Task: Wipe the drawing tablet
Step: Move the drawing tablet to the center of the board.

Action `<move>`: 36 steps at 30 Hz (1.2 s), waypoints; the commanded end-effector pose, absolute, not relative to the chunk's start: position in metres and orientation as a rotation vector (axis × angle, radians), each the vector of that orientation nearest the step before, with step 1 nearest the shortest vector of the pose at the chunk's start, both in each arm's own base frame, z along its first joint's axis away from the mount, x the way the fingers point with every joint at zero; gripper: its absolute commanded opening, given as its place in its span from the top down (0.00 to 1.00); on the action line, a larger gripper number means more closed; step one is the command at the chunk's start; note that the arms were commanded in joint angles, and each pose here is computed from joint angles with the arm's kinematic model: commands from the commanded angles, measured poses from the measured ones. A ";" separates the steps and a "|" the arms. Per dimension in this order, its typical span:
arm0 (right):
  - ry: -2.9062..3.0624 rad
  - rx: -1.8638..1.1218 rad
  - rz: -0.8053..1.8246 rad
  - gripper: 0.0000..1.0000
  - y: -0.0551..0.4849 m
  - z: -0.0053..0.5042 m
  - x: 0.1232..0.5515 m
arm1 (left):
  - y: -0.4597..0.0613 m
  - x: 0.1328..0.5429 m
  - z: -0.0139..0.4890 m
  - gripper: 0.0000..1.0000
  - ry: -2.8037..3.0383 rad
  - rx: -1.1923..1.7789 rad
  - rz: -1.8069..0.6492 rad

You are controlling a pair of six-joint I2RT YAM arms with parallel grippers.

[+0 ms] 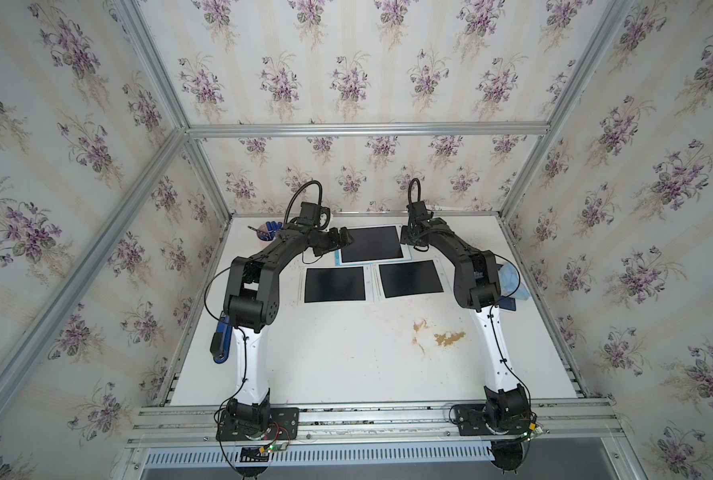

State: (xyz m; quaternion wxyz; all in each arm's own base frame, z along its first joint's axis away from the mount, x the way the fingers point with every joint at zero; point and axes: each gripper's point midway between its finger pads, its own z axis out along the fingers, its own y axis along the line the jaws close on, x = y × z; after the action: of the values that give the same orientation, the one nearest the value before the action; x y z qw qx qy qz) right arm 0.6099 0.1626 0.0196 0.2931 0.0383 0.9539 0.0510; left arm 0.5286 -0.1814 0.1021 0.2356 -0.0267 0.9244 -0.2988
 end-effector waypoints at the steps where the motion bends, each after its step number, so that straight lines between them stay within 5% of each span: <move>1: 2.597 0.128 0.155 0.47 0.156 0.003 0.603 | -0.184 0.533 0.105 0.00 2.513 -0.061 -0.843; 36: 2.702 -0.074 0.312 0.45 0.171 -0.020 0.571 | -0.181 0.535 0.100 0.00 2.514 -0.093 -0.872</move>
State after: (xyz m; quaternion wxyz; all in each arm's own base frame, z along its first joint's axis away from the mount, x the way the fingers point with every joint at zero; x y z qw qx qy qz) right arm 0.6138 0.1697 0.0143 0.3089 -0.0234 0.9452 0.1033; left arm 0.5342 -0.1789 0.0956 0.2337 -0.0364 0.9207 -0.3104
